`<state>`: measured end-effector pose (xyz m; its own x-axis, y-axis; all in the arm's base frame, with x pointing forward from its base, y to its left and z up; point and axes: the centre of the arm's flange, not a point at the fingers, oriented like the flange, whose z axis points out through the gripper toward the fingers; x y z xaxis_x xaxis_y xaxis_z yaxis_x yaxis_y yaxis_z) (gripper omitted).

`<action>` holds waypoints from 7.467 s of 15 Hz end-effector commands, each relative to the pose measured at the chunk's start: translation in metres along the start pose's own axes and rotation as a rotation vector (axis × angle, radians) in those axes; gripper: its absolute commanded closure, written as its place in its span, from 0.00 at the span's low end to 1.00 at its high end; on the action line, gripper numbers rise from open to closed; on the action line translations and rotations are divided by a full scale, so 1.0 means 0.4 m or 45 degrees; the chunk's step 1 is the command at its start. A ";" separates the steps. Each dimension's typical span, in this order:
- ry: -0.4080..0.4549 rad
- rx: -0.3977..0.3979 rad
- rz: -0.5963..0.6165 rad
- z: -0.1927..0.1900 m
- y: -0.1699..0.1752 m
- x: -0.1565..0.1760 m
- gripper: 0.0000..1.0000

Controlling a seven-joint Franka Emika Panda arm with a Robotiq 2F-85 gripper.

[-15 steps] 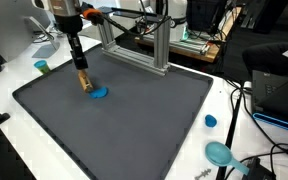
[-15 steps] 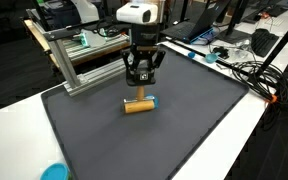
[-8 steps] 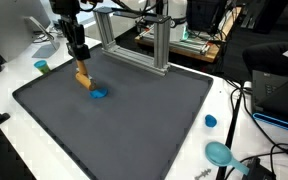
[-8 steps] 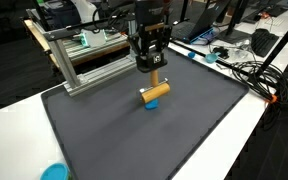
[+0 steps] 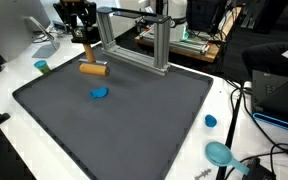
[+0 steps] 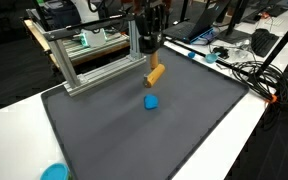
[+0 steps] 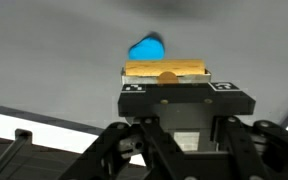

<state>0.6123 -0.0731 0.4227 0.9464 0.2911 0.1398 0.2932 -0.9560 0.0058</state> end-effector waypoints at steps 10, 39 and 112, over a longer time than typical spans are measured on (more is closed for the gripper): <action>-0.277 0.242 -0.761 0.031 -0.039 0.114 0.77; -0.068 0.035 -1.043 0.223 0.018 0.051 0.77; -0.208 0.115 -0.959 0.354 0.062 0.020 0.77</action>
<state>0.6709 -0.0955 0.3055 0.5333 0.8458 0.0148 0.8459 -0.5332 -0.0105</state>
